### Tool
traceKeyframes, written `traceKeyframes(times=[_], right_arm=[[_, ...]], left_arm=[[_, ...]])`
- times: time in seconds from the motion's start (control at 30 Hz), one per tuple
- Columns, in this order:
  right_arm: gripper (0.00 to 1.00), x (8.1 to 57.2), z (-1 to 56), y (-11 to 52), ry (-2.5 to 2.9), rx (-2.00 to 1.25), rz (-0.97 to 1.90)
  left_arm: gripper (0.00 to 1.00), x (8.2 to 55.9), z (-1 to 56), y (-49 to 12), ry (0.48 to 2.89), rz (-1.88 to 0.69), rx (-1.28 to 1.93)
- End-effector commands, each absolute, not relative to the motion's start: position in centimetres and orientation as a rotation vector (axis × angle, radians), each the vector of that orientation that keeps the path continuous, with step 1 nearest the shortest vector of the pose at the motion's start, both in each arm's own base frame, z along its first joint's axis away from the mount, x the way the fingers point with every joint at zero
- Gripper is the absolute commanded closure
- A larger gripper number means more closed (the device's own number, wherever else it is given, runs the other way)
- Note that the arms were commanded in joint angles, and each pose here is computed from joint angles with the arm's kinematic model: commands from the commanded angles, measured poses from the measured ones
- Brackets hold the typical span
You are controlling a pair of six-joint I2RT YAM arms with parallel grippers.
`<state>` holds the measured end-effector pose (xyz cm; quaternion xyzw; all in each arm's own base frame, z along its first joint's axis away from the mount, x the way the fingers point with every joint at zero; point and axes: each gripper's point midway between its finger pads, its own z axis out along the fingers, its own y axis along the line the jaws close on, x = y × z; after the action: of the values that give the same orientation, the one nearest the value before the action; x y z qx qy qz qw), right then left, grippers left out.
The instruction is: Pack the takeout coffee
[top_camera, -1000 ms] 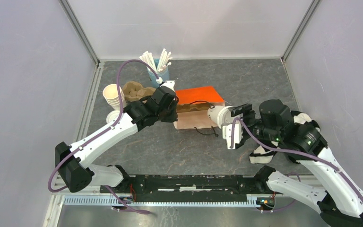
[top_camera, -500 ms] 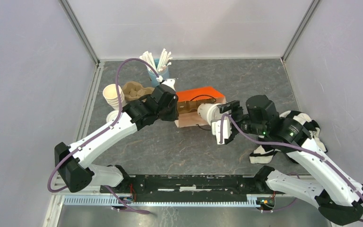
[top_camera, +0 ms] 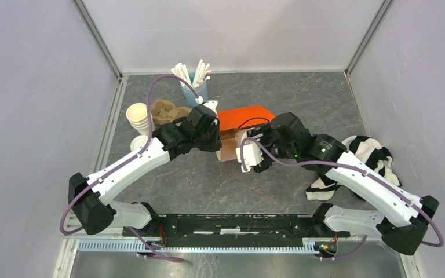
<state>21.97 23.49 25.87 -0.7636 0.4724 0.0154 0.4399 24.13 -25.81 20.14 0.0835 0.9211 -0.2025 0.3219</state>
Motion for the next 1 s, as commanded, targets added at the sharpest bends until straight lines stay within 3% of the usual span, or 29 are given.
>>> traceKeyframes(times=[0.0,0.3,0.97], right_arm=[[0.71,23.0,27.7,24.6,1.131,-1.87,-0.067],[0.71,24.6,26.5,26.2,1.14,-1.857,-0.269],[0.73,24.8,22.0,25.9,1.111,-1.972,-0.289]], left_arm=[[0.91,23.8,21.5,-26.3,2.372,-0.603,0.229],[0.91,22.9,21.7,-26.5,2.367,-0.657,0.259],[0.91,22.0,21.6,-26.0,2.356,-0.683,0.284]])
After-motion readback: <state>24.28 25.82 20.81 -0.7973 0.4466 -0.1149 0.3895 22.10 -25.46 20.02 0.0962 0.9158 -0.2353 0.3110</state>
